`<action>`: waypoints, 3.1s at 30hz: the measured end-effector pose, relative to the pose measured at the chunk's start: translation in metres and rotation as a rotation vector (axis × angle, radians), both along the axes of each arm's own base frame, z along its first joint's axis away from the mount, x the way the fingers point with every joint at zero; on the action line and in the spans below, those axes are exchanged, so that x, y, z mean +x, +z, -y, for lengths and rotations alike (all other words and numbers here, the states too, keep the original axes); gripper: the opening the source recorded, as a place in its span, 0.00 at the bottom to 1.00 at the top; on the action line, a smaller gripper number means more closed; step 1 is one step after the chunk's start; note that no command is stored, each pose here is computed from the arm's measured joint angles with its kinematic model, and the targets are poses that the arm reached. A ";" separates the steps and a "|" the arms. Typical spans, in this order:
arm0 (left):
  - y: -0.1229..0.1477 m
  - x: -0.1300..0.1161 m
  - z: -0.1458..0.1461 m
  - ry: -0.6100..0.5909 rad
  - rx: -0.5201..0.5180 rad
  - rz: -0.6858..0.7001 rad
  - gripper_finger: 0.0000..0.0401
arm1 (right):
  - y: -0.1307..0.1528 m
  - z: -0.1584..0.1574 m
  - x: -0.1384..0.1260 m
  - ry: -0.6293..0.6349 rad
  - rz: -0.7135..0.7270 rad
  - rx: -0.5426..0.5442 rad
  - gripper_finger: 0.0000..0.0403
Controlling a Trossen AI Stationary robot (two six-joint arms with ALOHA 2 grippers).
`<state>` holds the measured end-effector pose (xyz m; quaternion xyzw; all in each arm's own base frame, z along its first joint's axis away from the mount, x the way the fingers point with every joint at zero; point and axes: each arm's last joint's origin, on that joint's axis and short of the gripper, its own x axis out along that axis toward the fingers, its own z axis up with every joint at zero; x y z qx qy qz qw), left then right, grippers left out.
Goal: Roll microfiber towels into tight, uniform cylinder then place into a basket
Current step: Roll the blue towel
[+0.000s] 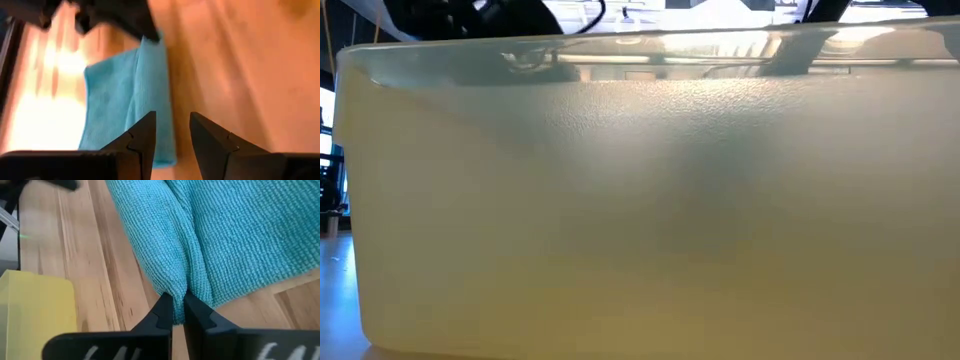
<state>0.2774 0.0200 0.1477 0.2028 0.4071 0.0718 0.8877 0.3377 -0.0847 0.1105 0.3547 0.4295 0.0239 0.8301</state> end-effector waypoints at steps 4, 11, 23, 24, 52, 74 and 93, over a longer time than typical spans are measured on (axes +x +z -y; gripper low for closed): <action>-0.011 0.000 -0.004 0.053 0.038 -0.047 0.27 | 0.000 0.000 0.000 0.000 -0.003 0.000 0.01; -0.028 0.002 -0.015 0.098 0.008 -0.104 0.27 | 0.000 0.000 0.000 -0.003 -0.004 -0.007 0.01; -0.045 0.002 -0.032 0.213 -0.321 -0.090 0.22 | 0.002 0.000 0.001 0.145 0.066 -0.141 0.11; -0.045 0.001 -0.034 0.232 -0.349 -0.086 0.21 | 0.004 0.001 0.002 0.172 0.074 -0.162 0.14; -0.047 -0.016 -0.081 0.534 -0.949 -0.012 0.06 | 0.089 -0.095 0.028 0.618 -0.189 -1.150 0.33; -0.047 -0.016 -0.080 0.518 -0.965 -0.009 0.07 | 0.019 -0.063 0.012 0.418 0.116 -1.137 0.33; -0.047 -0.015 -0.080 0.576 -1.021 0.006 0.07 | -0.001 -0.047 -0.003 0.421 0.166 -1.033 0.55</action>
